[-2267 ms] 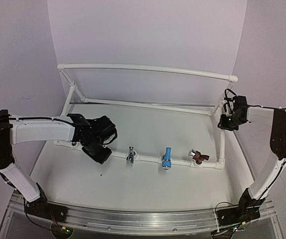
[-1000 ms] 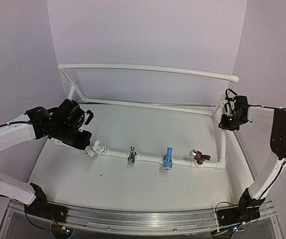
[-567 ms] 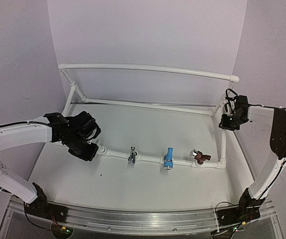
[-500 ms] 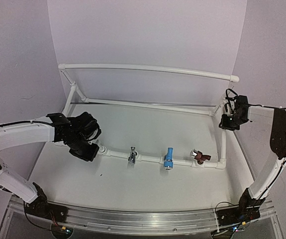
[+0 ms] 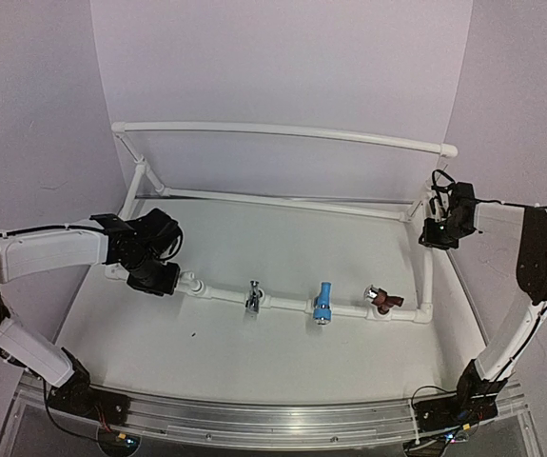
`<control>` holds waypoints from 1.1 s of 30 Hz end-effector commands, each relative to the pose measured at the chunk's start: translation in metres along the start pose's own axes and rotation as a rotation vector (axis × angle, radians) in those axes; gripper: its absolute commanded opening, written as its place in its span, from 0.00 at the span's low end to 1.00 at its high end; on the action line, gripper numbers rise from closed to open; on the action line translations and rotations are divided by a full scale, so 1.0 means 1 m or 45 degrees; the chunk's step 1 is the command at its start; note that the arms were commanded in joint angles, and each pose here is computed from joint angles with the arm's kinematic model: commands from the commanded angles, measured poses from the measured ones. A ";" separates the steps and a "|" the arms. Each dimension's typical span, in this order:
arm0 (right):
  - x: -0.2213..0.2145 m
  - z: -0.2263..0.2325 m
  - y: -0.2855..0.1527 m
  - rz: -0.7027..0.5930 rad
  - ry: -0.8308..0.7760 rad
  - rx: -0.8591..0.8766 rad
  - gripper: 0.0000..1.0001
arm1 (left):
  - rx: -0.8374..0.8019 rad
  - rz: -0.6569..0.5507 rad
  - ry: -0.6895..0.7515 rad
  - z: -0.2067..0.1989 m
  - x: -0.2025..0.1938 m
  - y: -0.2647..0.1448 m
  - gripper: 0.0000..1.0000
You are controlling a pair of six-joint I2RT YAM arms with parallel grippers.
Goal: Install the water faucets
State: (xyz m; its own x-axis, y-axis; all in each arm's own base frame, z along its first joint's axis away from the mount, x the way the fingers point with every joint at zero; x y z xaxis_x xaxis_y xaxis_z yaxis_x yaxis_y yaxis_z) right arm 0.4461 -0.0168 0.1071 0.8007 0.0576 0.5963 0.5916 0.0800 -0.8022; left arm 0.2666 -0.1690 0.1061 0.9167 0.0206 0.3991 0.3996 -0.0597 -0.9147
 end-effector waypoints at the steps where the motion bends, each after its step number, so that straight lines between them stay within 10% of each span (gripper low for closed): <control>1: 0.000 -0.016 -0.002 0.030 -0.091 -0.070 0.00 | -0.067 -0.175 0.004 -0.014 0.041 -0.009 0.00; 16: -0.007 -0.013 -0.003 0.042 -0.111 -0.054 0.00 | -0.236 -0.212 0.115 -0.064 0.092 -0.013 0.00; 33: -0.007 -0.015 -0.002 0.043 -0.109 -0.060 0.00 | -0.189 0.002 0.386 -0.086 0.007 -0.010 0.00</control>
State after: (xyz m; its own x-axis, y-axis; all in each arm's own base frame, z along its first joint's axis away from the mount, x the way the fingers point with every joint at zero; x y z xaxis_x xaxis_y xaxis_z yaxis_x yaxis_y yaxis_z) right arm 0.4459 -0.0180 0.1070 0.8005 0.0597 0.5963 0.5916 0.0803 -0.8022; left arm 0.2841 -0.2766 0.1289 0.8422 -0.2800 0.4608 0.3921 -0.2685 -0.8799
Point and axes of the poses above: each gripper's point midway between its finger pads, its own y axis out along the fingers, its own z axis along the line the jaws close on, x = y × z, the point moved 1 cm from there along -y, back along the fingers, and after that the axes turned 10 degrees about -y, right-handed, at the moved point
